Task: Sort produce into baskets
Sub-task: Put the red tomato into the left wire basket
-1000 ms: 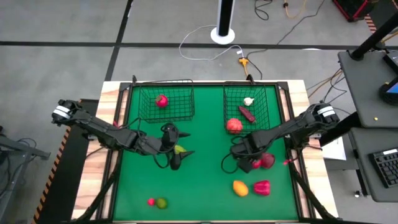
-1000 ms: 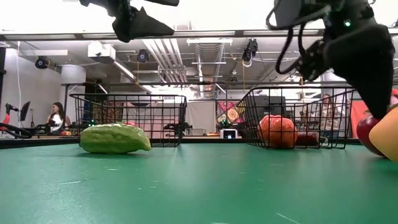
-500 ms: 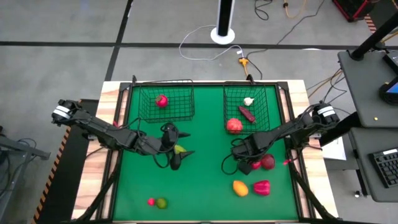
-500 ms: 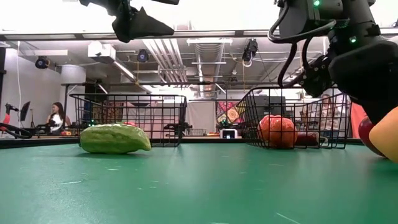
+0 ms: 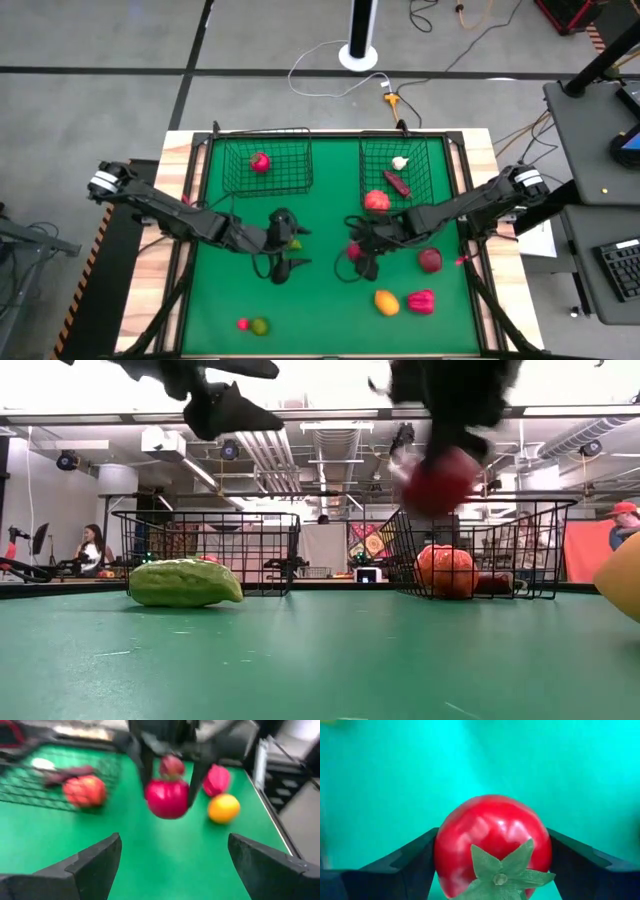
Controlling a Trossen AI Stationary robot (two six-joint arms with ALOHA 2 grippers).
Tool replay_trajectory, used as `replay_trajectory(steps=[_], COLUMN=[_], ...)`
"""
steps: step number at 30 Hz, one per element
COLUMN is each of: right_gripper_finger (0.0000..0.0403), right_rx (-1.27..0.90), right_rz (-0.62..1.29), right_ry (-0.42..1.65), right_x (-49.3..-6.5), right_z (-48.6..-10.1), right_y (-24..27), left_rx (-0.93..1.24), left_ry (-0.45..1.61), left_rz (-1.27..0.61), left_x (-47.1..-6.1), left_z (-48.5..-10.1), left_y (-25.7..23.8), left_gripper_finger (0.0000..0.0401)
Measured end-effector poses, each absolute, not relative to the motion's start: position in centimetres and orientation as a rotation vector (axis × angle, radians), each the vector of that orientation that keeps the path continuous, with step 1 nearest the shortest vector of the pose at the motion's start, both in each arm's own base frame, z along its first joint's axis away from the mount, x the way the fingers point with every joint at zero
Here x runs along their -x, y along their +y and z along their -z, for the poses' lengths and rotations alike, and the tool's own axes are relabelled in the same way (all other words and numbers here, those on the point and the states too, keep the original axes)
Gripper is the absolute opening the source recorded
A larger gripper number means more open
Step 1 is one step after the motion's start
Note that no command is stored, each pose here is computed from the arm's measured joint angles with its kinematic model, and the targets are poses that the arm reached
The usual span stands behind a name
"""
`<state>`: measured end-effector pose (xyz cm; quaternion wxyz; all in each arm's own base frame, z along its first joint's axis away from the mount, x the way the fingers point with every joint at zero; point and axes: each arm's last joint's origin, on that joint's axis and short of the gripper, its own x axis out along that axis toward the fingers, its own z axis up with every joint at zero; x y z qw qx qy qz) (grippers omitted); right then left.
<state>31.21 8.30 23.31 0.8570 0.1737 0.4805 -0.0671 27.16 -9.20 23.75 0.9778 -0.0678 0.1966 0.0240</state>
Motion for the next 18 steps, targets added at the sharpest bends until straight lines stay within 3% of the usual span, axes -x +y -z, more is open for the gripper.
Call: replay_trajectory(steps=[8, 18], right_gripper_finger=[0.0314, 0.0316], right_rx=[0.122, 0.051], right_rz=[-0.072, 0.025], right_ry=[0.605, 0.548], right_x=[-34.4, -35.3], right_z=[-25.3, -25.8], right_y=[9.2, 6.5], left_rx=[0.167, -0.028], left_ry=[0.476, 0.393], left_rz=[-0.018, -0.274], left_x=[-28.4, -28.0], left_z=[-20.9, -20.4], left_y=[-10.4, -11.7], left_gripper_finger=[0.0346, 0.0346])
